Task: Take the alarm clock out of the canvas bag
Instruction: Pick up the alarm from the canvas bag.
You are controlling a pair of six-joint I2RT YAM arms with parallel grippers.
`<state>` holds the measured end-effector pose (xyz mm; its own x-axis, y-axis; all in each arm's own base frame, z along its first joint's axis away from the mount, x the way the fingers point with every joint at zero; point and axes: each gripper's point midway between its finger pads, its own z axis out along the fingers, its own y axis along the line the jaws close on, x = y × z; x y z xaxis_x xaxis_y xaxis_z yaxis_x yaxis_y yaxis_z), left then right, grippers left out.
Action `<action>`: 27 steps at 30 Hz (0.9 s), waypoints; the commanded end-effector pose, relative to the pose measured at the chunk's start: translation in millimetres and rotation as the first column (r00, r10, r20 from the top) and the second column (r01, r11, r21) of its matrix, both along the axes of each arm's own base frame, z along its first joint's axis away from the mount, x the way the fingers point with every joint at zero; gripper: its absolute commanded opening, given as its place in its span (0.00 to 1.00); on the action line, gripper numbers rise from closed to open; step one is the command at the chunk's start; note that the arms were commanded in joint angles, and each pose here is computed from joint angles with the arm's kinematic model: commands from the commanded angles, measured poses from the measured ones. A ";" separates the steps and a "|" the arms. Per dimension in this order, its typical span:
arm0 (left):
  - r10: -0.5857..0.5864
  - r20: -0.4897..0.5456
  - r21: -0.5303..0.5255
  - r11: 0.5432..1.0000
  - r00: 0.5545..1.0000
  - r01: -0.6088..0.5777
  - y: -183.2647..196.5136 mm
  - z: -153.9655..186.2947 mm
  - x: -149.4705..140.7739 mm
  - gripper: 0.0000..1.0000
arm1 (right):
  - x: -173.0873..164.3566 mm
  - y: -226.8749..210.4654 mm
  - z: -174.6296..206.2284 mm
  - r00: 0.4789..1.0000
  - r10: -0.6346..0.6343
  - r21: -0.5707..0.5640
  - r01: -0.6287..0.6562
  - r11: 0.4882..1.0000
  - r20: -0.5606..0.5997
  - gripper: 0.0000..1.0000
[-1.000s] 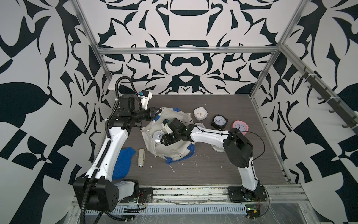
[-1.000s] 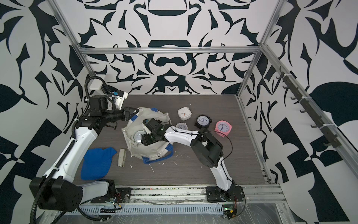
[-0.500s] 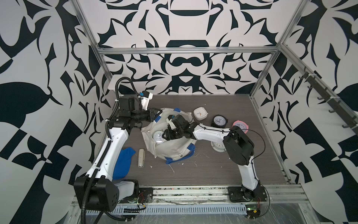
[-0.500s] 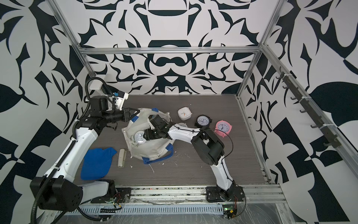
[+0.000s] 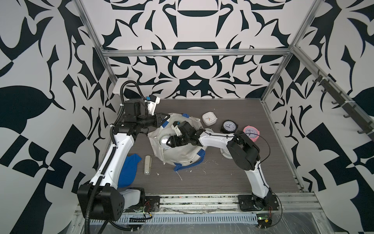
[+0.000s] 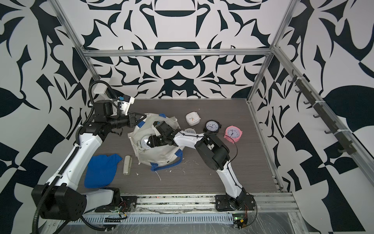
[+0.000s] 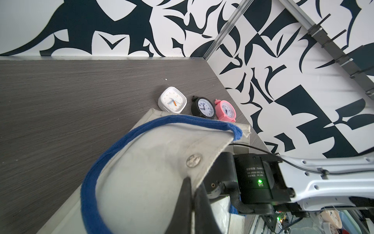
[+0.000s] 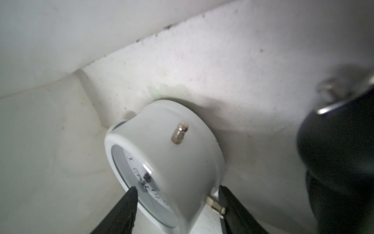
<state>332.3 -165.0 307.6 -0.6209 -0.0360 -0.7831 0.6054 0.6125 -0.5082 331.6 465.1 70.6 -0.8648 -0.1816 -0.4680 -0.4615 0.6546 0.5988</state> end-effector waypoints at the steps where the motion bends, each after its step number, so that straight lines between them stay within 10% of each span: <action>1: -0.077 0.115 -0.043 0.996 0.990 0.083 -9.6 27.8 -10.8 0.00 | 16.4 6.5 18.5 0.999 -0.012 0.052 0.010 0.999 0.047 0.69; 27: -0.072 0.099 -0.033 0.997 0.993 0.075 -10.5 22.7 -7.9 0.00 | -2.3 35.8 62.0 0.993 0.101 0.332 -0.117 0.936 0.065 0.69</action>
<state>332.1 -166.9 309.6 -0.6110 -0.0324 -0.7909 0.6185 0.6041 -0.5025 330.3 491.5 75.9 -0.8686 -0.1418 -0.4748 -0.4788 0.4868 0.7306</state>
